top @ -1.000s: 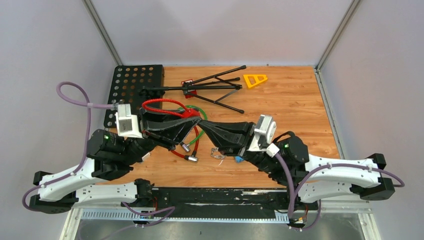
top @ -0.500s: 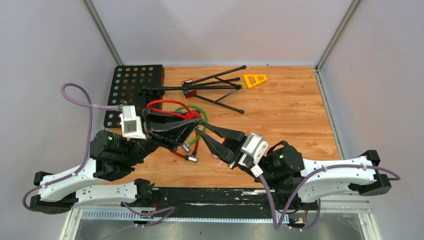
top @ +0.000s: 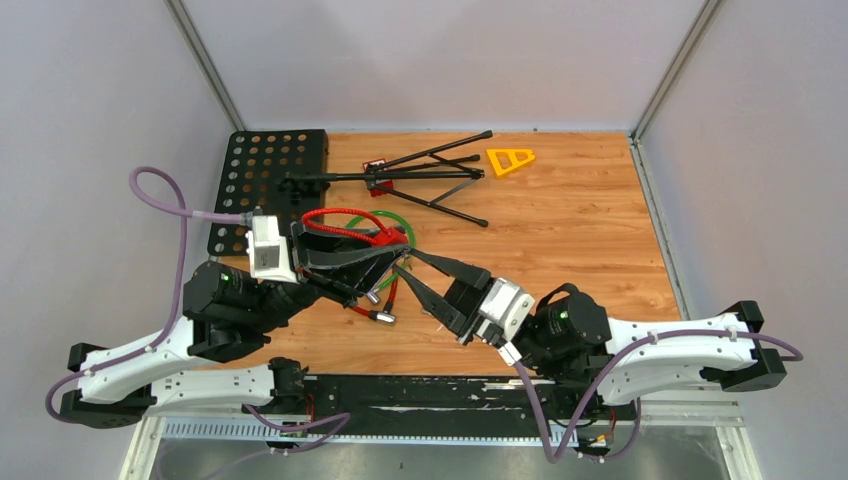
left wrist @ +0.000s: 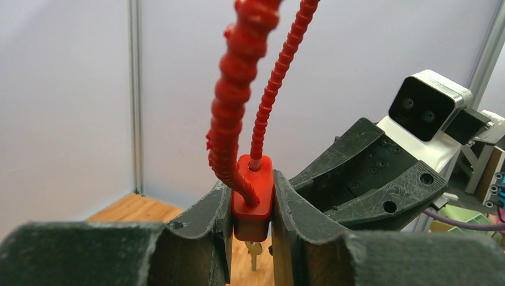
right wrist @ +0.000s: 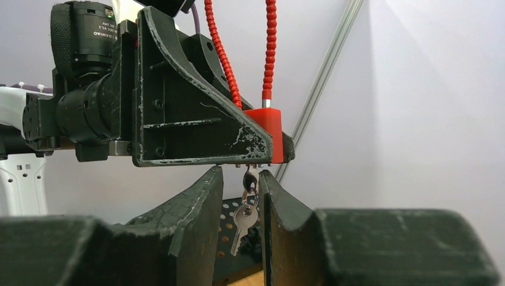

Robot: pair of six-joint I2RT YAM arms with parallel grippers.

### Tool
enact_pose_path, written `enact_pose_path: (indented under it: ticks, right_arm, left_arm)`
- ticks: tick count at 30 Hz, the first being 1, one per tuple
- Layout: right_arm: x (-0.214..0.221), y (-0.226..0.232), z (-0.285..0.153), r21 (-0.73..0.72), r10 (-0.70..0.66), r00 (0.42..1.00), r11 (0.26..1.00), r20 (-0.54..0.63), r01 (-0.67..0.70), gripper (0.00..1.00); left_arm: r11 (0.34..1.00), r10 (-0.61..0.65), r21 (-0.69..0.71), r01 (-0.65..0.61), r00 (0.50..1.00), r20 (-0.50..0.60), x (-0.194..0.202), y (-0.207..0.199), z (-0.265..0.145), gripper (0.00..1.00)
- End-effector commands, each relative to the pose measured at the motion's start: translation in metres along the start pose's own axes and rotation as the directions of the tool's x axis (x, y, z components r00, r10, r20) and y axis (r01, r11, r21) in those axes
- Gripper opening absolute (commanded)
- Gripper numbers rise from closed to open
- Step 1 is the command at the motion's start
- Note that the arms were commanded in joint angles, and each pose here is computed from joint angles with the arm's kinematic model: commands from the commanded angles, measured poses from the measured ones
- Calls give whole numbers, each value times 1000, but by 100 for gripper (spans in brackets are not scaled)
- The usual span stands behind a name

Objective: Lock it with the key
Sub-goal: Lock the lock.

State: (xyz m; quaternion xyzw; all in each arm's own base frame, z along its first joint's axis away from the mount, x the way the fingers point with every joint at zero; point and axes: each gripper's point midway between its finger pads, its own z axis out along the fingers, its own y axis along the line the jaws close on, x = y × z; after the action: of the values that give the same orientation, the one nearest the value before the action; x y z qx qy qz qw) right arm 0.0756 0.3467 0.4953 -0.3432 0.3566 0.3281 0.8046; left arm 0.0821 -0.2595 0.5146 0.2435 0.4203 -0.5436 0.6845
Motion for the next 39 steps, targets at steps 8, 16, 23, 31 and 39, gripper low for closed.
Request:
enact_pose_path:
  ticks: [8, 16, 23, 31, 39]
  right_arm:
    - [3, 5, -8, -52, -139, 990, 989, -24, 138, 49]
    - [-5, -1, -11, -32, -140, 990, 990, 6, 140, 47]
    - [-7, -3, -4, -10, -187, 982, 982, 10, 187, 32]
    - [-7, -4, 1, -2, -210, 978, 978, 5, 210, 24]
    - [-5, -4, -2, -6, -167, 986, 986, -13, 167, 1]
  left_arm:
    - [1000, 6, 30, -7, 999, 35, -12, -5, 0, 0]
    - [999, 3, 33, -4, 999, 34, -11, -6, 0, 0]
    - [999, -8, 47, 7, 1000, 25, -8, -9, 3, 0]
    - [998, -14, 69, 13, 1000, 23, -8, -13, 4, 0]
    - [995, -3, 99, 2, 1000, 11, -8, -18, 5, 0]
